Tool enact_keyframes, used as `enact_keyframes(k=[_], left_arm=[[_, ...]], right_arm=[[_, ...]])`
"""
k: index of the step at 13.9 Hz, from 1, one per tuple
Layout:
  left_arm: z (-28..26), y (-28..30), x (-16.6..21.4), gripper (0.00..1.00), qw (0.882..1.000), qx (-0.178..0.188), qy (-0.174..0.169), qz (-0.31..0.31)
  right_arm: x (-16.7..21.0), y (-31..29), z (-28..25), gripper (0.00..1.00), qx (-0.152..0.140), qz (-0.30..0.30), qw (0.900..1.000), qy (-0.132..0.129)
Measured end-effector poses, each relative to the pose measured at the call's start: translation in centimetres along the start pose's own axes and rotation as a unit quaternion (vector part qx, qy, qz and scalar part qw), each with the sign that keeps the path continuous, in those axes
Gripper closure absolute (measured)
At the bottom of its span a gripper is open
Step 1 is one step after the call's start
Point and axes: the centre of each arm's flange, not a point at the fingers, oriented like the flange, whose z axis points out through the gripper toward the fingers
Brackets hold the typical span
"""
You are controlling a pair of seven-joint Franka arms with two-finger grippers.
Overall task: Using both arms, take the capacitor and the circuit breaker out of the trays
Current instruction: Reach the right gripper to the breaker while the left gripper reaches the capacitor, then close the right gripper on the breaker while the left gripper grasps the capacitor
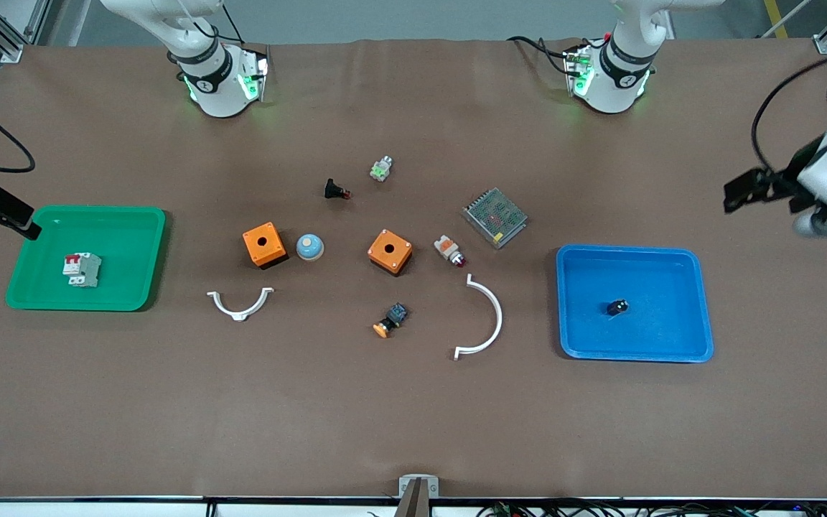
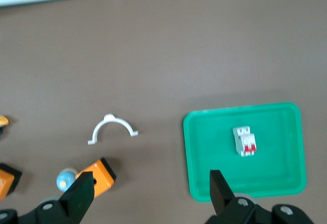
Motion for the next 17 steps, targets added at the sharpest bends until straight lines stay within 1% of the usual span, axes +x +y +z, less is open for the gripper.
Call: enact_keyframes(k=[1, 4, 6, 8, 9, 10, 11, 12, 13, 14, 17], left_arm=[[2.6, 0.5, 1.7, 0.00, 1.000, 0.000, -0.002, 0.003], [10.8, 2.5, 5.6, 0.00, 1.000, -0.003, 0.011, 0.015], [15.9, 3.5, 6.4, 0.00, 0.999, -0.005, 0.023, 0.021], [20.0, 4.1, 6.2, 0.01, 0.999, -0.008, 0.034, 0.023], [21.6, 4.5, 5.9, 0.03, 0.999, -0.010, 0.037, 0.020], [23.2, 5.2, 5.6, 0.03, 0.999, -0.012, 0.037, 0.020], [24.6, 5.9, 5.3, 0.10, 0.999, -0.015, 0.036, 0.021], [26.0, 6.4, 5.2, 0.10, 0.999, -0.017, 0.035, 0.023], [27.4, 6.8, 5.2, 0.13, 0.999, -0.019, 0.034, 0.025], [28.8, 6.9, 5.2, 0.19, 0.999, -0.020, 0.032, 0.025], [31.8, 6.7, 5.0, 0.20, 0.999, -0.021, 0.021, 0.024]], right_arm=[[-0.1, 0.7, 1.0, 0.00, -0.004, 0.006, 1.000, -0.024], [1.0, 6.4, 5.8, 0.00, -0.015, 0.008, 0.997, -0.072], [1.8, 12.2, 10.2, 0.00, -0.014, -0.003, 0.995, -0.100], [2.1, 17.8, 15.4, 0.00, -0.009, -0.015, 0.993, -0.118], [2.2, 19.9, 18.0, 0.00, -0.008, -0.020, 0.993, -0.119], [2.1, 21.5, 20.5, 0.00, -0.009, -0.027, 0.993, -0.113], [1.8, 22.5, 22.8, 0.00, -0.011, -0.035, 0.994, -0.105], [1.3, 22.8, 25.0, 0.00, -0.012, -0.042, 0.994, -0.099], [0.6, 22.7, 27.1, 0.00, -0.013, -0.046, 0.994, -0.096], [-0.1, 22.3, 28.7, 0.00, -0.013, -0.050, 0.994, -0.094], [-1.8, 21.2, 31.9, 0.00, -0.010, -0.062, 0.993, -0.098]])
